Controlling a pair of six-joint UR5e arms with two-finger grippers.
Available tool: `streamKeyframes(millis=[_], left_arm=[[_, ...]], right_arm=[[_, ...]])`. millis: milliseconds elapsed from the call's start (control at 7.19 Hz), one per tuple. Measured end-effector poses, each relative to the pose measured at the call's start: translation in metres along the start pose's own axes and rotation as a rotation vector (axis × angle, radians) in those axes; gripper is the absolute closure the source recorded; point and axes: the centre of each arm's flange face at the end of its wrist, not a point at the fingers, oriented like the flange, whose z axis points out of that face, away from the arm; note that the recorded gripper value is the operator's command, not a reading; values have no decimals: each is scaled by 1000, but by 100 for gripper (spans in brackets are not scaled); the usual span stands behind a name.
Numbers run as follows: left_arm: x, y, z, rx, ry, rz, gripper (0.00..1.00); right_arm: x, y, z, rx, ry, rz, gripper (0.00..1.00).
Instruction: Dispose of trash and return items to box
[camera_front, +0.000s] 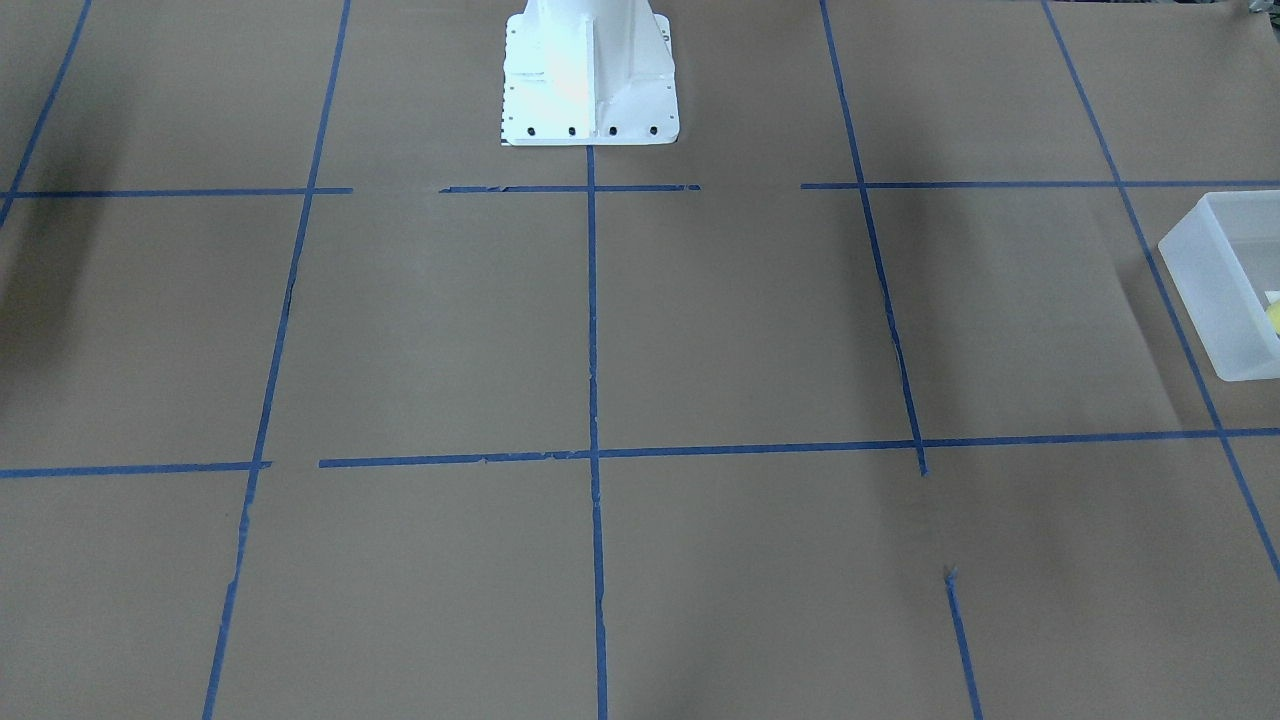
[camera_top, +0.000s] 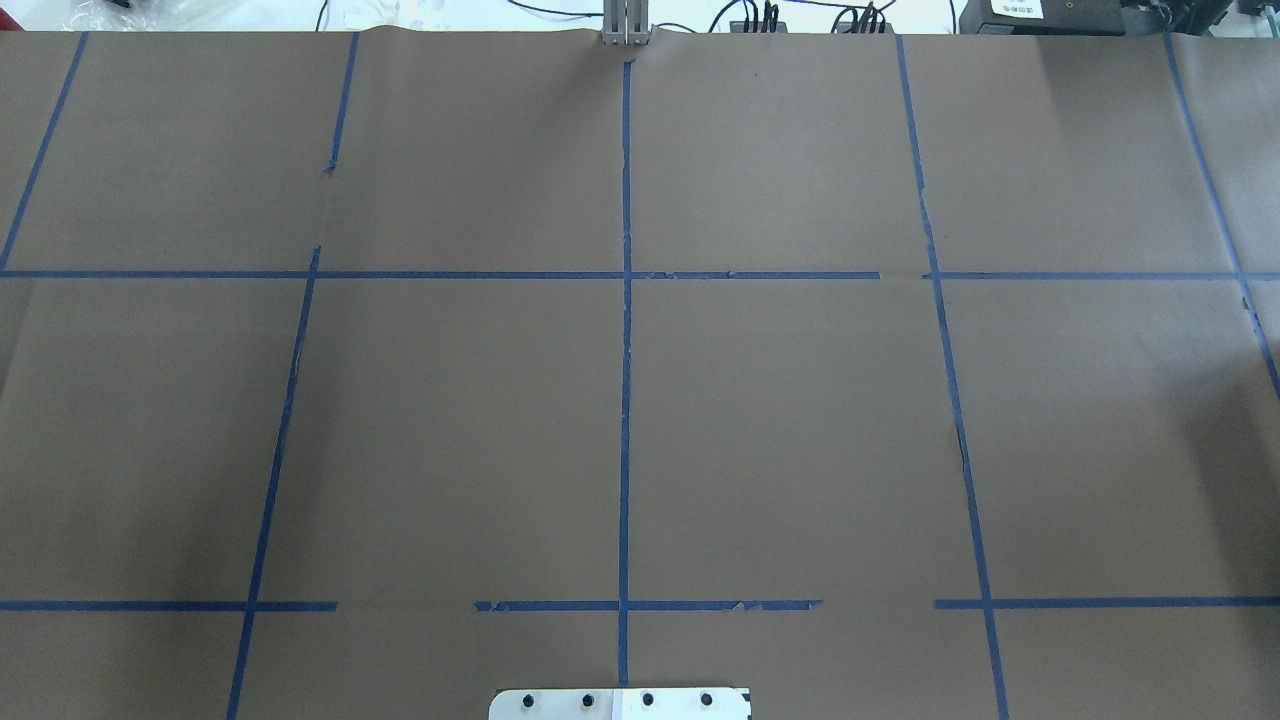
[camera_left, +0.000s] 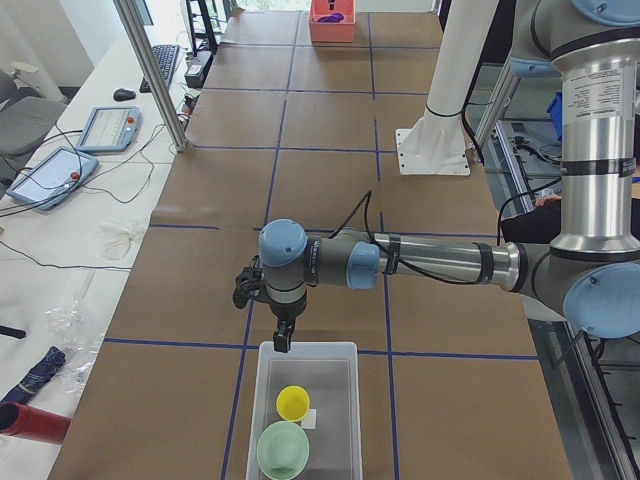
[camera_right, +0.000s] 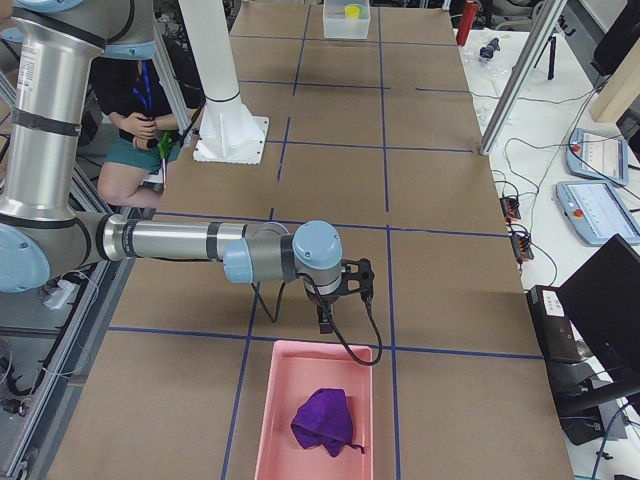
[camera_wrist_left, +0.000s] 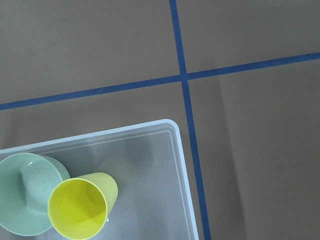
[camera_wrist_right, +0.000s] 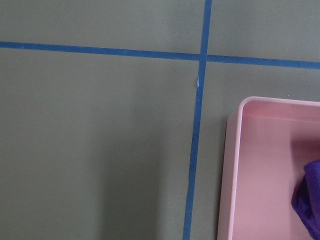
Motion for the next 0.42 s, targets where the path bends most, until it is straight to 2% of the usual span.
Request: streamKeyframes(millis=[417], left_arm=[[0,0,1,-1,-1,-2,0]], right_arm=[[2,1,2,-5,0,4,0]])
